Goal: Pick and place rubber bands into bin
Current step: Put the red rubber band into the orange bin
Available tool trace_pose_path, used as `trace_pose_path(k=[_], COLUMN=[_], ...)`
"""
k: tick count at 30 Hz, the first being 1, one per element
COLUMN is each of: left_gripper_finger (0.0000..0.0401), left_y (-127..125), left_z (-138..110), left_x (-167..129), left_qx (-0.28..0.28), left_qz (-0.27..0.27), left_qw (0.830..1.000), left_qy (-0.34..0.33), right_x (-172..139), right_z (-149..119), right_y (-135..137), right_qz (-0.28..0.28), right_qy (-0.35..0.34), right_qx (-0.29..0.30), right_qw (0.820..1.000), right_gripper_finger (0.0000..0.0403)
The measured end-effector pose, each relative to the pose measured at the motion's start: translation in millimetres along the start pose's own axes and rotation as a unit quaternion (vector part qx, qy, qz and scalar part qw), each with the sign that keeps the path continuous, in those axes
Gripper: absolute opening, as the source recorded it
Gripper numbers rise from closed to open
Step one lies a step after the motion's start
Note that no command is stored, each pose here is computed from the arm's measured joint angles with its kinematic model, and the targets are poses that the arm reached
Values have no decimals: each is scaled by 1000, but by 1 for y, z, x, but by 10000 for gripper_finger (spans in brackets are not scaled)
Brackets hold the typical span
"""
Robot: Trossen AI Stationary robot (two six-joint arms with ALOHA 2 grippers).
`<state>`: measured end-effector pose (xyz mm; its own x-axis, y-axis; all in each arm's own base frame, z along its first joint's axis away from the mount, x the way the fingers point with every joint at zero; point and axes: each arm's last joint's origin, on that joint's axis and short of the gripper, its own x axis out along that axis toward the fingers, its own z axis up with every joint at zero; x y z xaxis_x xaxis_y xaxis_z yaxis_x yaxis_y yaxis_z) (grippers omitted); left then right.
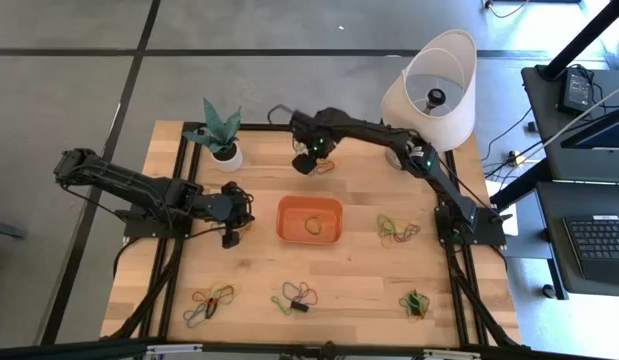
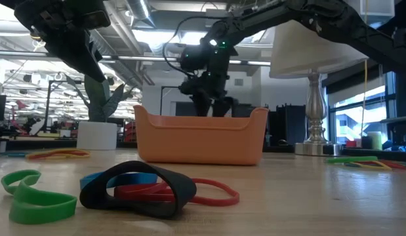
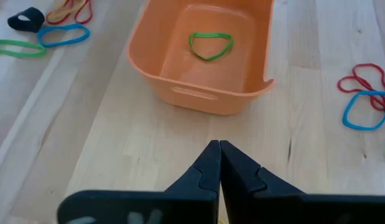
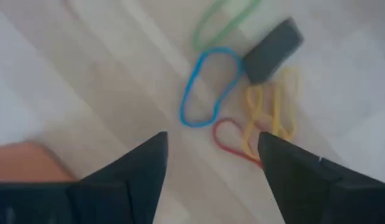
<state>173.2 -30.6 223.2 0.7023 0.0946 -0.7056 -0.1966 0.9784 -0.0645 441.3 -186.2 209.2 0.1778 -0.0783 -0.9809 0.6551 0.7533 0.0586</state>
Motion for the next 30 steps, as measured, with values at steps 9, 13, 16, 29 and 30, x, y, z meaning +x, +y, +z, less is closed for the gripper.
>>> trace_pose_path(k=[9,13,16,29,30], left_gripper_finger=[2,2,5,5,5], left_y=[0,0,0,0,0], left_z=[0,0,0,0,0], left_x=[0,0,0,0,0], left_qx=[-1,-14,-10,-10,-10], left_qz=[-1,-2,-2,-2,-2], left_qw=[1000,1000,1000,1000,1000], left_qy=[0,1,0,0,1], right_x=[-1,-1,2,45,50], right_z=[-3,-10,-14,-26,-29], right_y=[-5,-10,-9,-12,-12], right_qz=[-71,-80,-88,-101,-103], right_qy=[-7,36,55,99,103], right_qx=[91,75,104,145,144], right_qw=[993,993,989,979,979], right_gripper_finger=[211,189,175,159,159])
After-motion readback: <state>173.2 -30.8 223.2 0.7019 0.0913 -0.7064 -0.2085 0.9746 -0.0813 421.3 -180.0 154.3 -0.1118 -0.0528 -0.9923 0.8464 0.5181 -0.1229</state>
